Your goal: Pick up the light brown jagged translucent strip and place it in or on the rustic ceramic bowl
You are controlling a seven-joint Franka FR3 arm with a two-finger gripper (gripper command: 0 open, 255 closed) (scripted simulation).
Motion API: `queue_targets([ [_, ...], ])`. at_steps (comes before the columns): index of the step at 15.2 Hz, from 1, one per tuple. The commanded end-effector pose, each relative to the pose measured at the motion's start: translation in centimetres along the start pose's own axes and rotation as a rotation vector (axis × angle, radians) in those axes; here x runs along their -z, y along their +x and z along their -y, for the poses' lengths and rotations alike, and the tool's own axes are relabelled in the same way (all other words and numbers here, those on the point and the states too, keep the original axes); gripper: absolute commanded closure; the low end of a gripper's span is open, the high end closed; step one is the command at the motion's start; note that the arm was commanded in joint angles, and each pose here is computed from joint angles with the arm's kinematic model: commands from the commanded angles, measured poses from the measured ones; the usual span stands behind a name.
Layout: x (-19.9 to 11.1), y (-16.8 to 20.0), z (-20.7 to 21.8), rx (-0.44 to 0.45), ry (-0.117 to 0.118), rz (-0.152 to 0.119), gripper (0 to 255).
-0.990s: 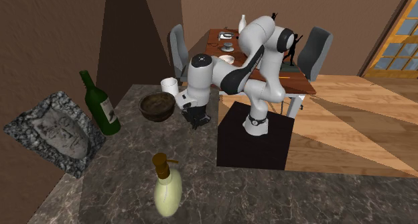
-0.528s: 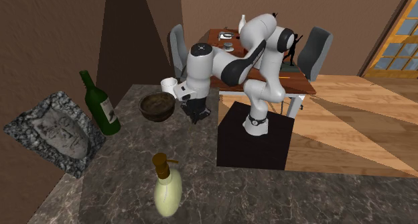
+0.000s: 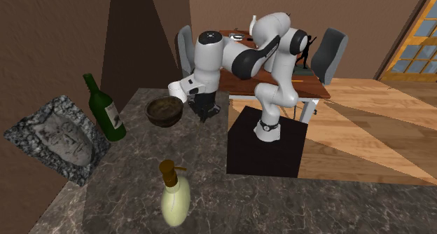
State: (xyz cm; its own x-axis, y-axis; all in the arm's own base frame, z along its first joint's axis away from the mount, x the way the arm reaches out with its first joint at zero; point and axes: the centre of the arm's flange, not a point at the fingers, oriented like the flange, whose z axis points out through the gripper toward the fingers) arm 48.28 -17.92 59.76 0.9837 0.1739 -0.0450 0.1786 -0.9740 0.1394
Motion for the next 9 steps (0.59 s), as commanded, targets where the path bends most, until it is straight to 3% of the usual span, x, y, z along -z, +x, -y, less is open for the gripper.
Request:
queue_targets([
  [1,1.1,0.0,-0.1,0.000,0.000,0.000,255],
  [6,3.3,-0.1,-0.4,0.000,0.000,0.000,255],
  [9,2.6,-1.4,-4.1,0.000,0.000,0.000,255],
])
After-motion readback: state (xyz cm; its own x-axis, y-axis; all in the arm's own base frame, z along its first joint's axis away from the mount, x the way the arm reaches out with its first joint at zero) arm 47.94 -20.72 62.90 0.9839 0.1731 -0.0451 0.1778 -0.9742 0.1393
